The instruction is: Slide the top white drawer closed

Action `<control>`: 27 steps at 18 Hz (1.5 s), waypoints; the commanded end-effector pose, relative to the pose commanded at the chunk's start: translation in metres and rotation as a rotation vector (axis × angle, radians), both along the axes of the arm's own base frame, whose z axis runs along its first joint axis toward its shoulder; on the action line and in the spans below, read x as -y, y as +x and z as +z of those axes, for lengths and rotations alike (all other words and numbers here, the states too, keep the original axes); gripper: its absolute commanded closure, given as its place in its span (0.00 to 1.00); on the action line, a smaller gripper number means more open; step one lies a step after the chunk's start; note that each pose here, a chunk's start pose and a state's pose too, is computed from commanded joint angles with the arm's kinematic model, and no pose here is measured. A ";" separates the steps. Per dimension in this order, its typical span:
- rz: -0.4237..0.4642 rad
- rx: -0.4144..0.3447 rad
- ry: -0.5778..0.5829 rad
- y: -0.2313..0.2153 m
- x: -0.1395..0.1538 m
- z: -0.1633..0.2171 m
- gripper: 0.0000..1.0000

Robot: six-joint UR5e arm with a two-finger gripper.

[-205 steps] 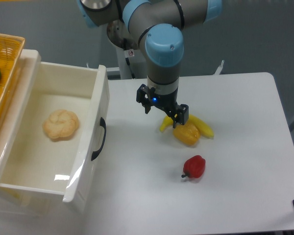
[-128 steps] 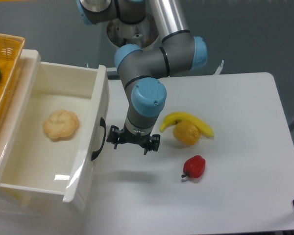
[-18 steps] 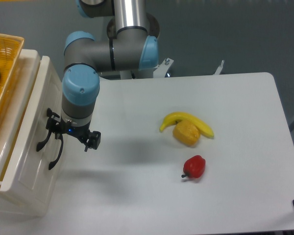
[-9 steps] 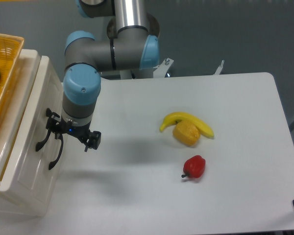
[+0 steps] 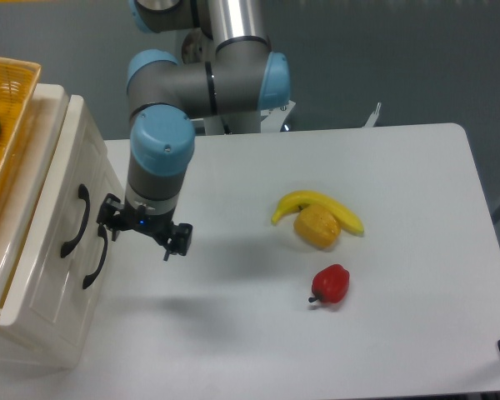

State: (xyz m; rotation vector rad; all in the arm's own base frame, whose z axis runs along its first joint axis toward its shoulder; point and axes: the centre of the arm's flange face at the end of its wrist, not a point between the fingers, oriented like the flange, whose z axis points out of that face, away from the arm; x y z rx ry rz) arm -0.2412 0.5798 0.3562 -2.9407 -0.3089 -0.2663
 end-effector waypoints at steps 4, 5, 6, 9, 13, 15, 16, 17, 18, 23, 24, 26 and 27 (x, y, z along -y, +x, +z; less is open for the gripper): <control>-0.064 -0.074 -0.013 -0.034 0.020 0.006 0.00; -0.089 -0.096 -0.010 -0.041 0.027 0.010 0.00; -0.106 -0.114 -0.014 -0.051 0.033 0.012 0.00; -0.186 -0.172 -0.041 -0.076 0.050 0.014 0.00; -0.297 -0.227 -0.112 -0.101 0.075 0.012 0.00; -0.348 -0.231 -0.132 -0.118 0.093 0.016 0.00; -0.388 -0.238 -0.130 -0.126 0.100 0.019 0.00; -0.435 -0.242 -0.130 -0.132 0.108 0.020 0.00; -0.481 -0.241 -0.134 -0.139 0.115 0.021 0.00; -0.596 -0.266 -0.150 -0.178 0.158 0.031 0.00; -0.619 -0.271 -0.148 -0.185 0.167 0.034 0.00; -0.664 -0.268 -0.151 -0.193 0.181 0.038 0.00; -0.674 -0.269 -0.154 -0.197 0.189 0.041 0.00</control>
